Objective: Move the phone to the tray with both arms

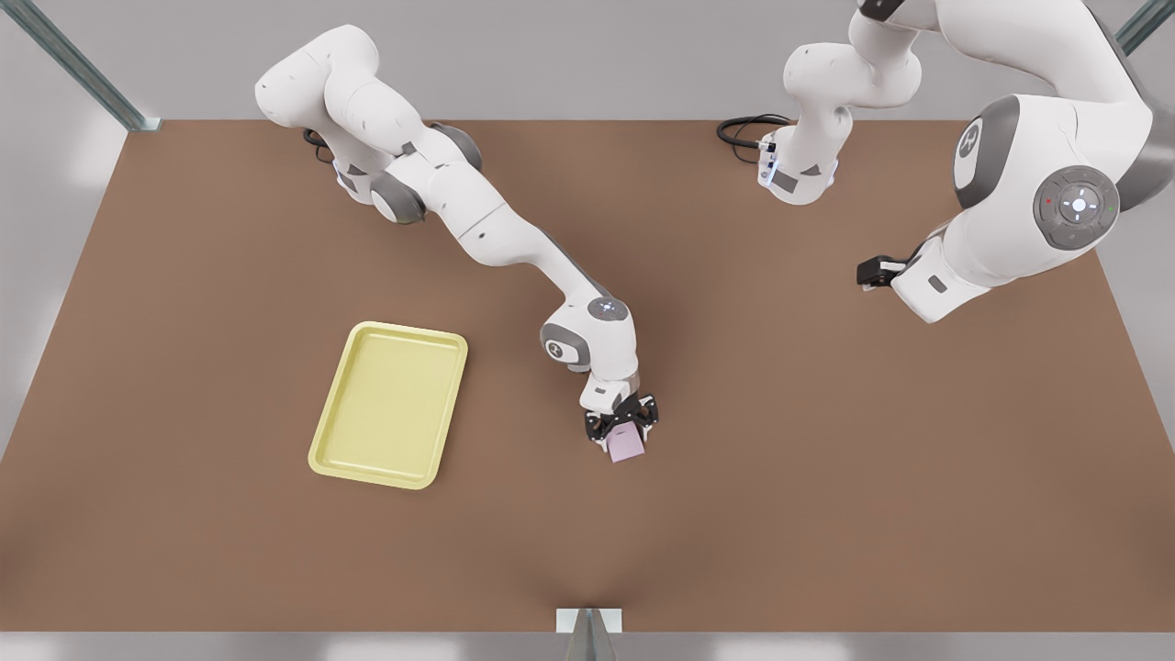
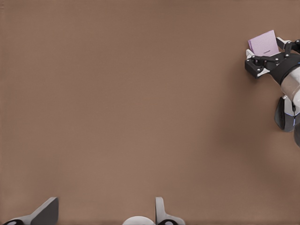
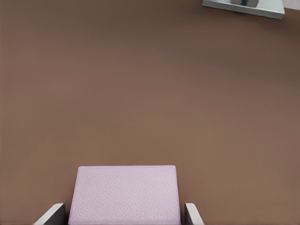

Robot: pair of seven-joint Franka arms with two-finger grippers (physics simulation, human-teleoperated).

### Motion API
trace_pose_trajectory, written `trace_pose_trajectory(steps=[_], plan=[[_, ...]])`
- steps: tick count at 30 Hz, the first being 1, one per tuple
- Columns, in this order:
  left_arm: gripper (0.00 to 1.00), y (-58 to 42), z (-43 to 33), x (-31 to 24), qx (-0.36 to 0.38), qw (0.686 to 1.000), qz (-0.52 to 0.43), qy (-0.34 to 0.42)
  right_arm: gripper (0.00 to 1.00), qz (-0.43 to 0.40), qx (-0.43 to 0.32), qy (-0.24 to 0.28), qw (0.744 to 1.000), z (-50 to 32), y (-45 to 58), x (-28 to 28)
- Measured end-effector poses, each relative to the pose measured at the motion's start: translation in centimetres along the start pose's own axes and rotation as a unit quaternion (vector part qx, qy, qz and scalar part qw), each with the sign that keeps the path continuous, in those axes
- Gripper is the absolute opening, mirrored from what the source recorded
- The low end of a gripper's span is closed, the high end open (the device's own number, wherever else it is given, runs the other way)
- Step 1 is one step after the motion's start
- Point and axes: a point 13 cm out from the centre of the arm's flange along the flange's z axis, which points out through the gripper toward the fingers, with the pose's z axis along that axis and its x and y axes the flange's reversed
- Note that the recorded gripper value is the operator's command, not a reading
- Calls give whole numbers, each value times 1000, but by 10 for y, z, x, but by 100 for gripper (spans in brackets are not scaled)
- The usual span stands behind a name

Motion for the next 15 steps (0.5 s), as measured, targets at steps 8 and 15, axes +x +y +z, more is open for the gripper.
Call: trace_pose_trajectory(steps=[8,15], plan=[[100,0,-1,1,0,1000,1,-1,61,-10,-5,-3,1000,0,0,-3],[100,0,-2,1,-1,1000,0,-2,53,-15,-16,-13,1000,-18,5,-21]])
